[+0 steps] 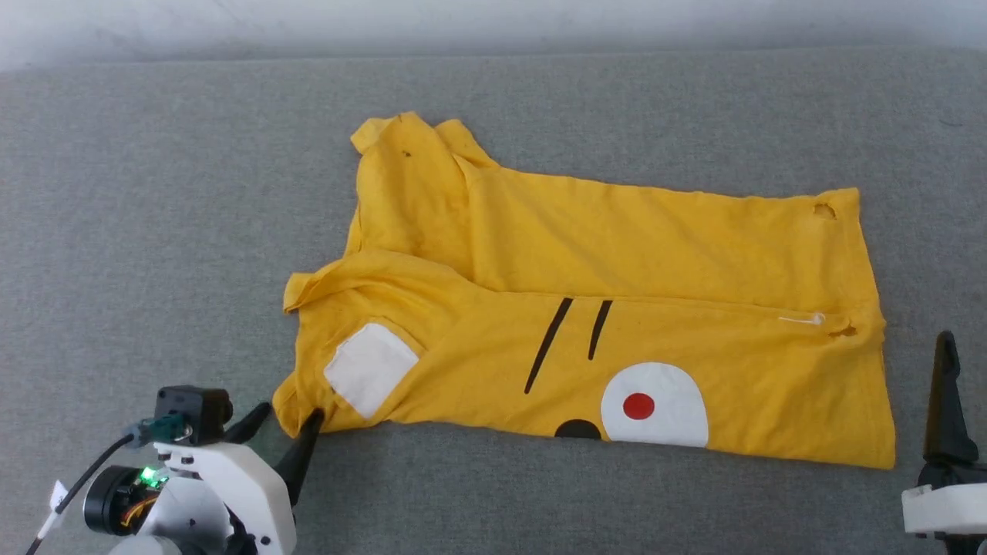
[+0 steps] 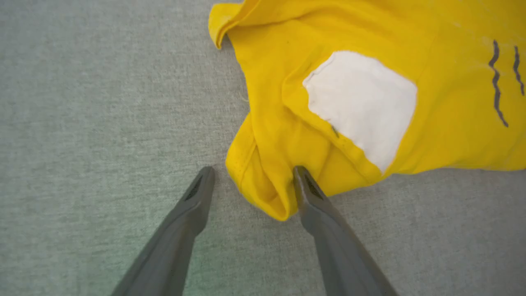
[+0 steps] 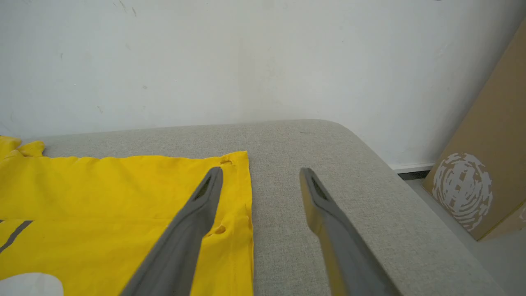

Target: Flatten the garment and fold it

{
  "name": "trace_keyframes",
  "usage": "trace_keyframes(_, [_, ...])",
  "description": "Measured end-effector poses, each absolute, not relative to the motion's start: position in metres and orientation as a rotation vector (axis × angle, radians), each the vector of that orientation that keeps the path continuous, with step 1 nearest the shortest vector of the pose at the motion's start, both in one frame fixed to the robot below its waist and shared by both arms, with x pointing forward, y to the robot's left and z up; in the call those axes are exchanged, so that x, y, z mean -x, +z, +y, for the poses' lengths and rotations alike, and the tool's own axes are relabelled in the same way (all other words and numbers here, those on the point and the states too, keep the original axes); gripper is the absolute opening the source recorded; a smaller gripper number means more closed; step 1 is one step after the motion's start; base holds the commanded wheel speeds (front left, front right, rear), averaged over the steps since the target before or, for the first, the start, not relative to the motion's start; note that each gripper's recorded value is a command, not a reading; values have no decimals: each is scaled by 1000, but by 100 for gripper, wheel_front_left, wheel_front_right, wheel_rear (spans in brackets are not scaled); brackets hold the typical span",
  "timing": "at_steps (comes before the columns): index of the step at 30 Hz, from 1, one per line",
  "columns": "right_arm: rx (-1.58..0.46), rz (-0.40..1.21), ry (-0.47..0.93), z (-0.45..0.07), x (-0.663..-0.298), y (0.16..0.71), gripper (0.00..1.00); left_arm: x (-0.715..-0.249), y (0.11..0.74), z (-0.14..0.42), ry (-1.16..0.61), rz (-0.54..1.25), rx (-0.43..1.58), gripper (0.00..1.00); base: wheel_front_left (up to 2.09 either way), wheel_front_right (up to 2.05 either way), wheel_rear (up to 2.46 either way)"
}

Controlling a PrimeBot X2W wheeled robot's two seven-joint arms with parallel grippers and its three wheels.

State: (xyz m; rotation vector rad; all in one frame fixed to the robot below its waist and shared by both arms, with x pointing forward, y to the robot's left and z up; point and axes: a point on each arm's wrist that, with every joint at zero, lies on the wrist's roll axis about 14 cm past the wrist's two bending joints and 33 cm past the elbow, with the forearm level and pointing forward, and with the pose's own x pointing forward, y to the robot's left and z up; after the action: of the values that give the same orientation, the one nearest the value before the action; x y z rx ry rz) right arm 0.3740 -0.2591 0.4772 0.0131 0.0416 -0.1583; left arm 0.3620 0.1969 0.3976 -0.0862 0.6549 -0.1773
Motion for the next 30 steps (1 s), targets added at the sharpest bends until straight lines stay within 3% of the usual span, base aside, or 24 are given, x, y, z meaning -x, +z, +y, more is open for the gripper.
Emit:
trace_keyframes(6, [-7,59,-185,-267,-372,472,100,-366,383,190,-208,775,123,100,0,0,0])
trace_keyframes(7, [-1,60,-186,-267,-372,472,100,-366,383,189,-215,785,124,47,0,0,0])
trace_keyframes(9, [13,59,-176,-265,-374,475,100,-369,384,188,-215,785,120,0,0,0,0])
trace_keyframes(17, [15,127,-163,-261,-389,483,100,-372,392,182,-203,747,159,0,0,0,0])
trace_keyframes(26, [-70,695,-194,-267,-339,398,100,-369,393,180,-195,735,183,0,0,0,0])
trace_keyframes(30, [-108,779,-179,-260,-332,383,100,-369,390,182,-186,738,196,0,0,0,0])
